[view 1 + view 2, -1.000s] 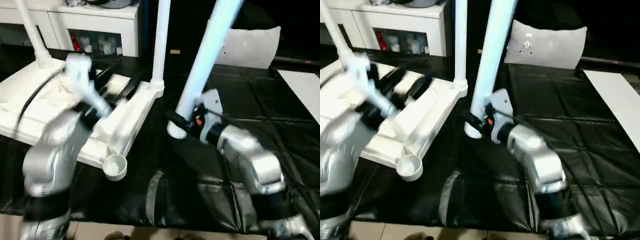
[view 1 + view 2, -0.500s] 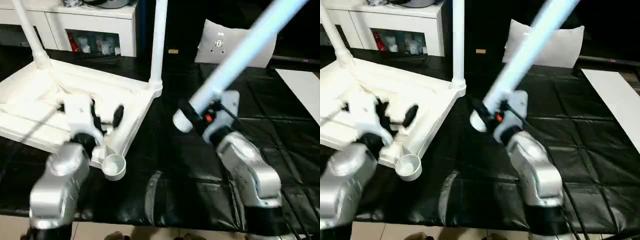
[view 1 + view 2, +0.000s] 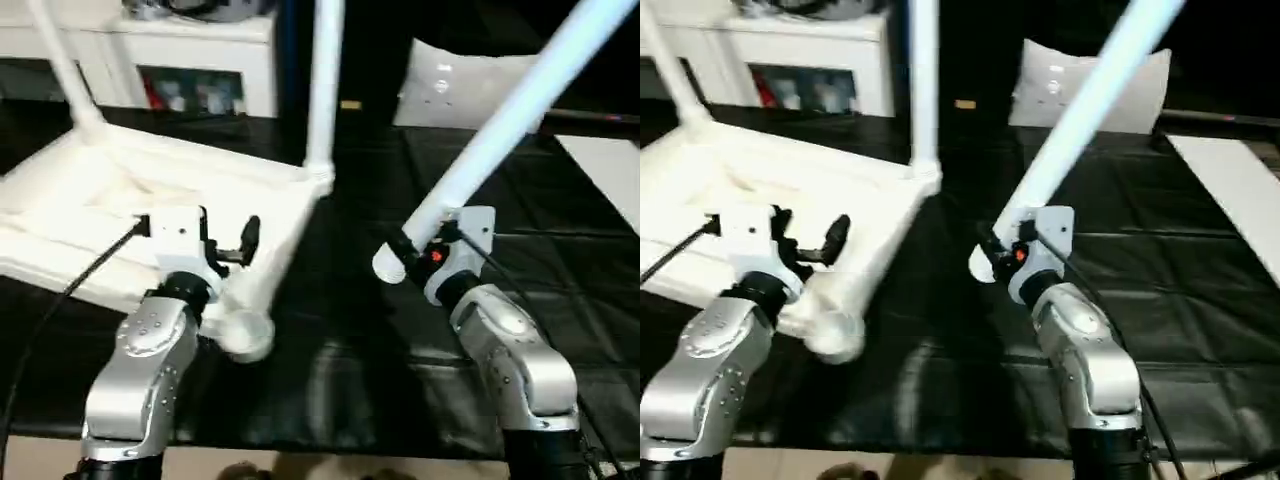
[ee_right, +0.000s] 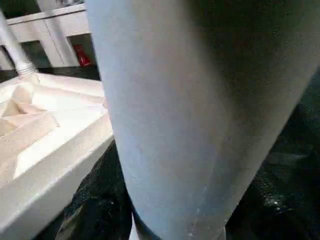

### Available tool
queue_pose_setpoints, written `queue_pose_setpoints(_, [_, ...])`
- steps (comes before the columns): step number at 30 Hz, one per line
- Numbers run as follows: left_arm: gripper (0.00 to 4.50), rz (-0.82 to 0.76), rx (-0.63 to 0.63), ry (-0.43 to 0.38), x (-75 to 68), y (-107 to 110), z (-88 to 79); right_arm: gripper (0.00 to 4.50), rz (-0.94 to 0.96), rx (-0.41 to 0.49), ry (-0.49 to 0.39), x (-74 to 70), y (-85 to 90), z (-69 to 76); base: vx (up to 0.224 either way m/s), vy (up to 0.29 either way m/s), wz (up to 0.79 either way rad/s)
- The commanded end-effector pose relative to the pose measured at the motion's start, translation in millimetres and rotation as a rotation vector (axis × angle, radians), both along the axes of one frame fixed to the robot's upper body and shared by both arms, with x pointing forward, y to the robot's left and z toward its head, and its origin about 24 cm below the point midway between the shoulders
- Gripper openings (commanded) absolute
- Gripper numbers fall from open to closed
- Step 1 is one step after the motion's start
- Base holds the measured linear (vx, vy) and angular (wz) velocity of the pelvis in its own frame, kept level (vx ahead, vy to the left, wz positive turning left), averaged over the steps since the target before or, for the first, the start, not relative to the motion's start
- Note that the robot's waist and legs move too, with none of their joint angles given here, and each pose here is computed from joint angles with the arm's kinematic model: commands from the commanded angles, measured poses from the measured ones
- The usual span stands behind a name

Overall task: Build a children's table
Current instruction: Pick table leg, then move to table

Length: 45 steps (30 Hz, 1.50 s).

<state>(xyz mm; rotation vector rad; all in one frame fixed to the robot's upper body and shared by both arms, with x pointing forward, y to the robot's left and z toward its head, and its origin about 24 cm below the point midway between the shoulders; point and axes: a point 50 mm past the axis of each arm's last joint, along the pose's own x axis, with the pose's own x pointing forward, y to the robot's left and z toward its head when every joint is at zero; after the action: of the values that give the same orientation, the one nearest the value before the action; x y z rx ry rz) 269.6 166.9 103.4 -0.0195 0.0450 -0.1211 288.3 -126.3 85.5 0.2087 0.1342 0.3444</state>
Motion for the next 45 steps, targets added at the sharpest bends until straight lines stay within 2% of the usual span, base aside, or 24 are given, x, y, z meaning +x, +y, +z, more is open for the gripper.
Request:
queue_pose_setpoints(1, [4.5,0.007,0.014,-0.003,0.5,1,0.0,1.9,-0.018,-0.001,-0.024,0.7,-4.1,5.5,-0.023,0.25,0.15])
queue_pose_setpoints(10, [4.5,0.006,0.046,0.02,0.6,2,-4.5,1.9,-0.041,-0.025,0.004,-0.8,-6.2,0.7,-0.07,0.203,-0.11])
queue_pose_setpoints(15, [4.5,0.002,0.053,0.031,-0.4,1,-8.0,1.9,-0.052,0.019,0.022,-2.0,-10.2,-0.6,-0.098,0.224,0.09])
queue_pose_setpoints(17, [4.5,-0.002,0.054,0.038,-0.8,1,-10.1,1.9,-0.06,0.005,0.026,-1.8,-12.7,-0.5,-0.086,0.131,0.13])
queue_pose_setpoints(22, [4.5,-0.039,0.081,0.048,-1.1,-1,-11.6,1.9,-0.055,-0.026,-0.033,-0.3,-10.3,5.9,-0.062,0.049,0.03])
queue_pose_setpoints(25, [4.5,-0.035,0.064,0.04,-1.8,-2,-12.2,1.9,-0.038,-0.106,-0.029,0.2,-7.7,4.9,0.0,0.0,0.0])
queue_pose_setpoints(28, [4.5,-0.032,0.052,0.033,-1.6,-2,-12.0,1.9,-0.016,-0.049,-0.004,-1.4,-7.3,1.7,0.0,0.0,0.0])
queue_pose_setpoints(33, [4.5,0.005,0.035,0.046,-3.7,2,-14.0,1.9,0.002,-0.08,-0.018,-2.2,-5.4,2.2,0.0,0.0,0.0])
queue_pose_setpoints(39, [4.5,-0.011,0.063,0.037,-4.2,2,-11.5,1.9,0.015,-0.061,0.008,-1.9,-4.3,0.8,0.0,0.0,0.0])
queue_pose_setpoints(45, [4.5,-0.034,0.058,0.04,-4.8,-1,-10.9,1.9,0.039,-0.095,0.002,-1.0,-4.2,0.5,0.009,-0.002,-0.01])
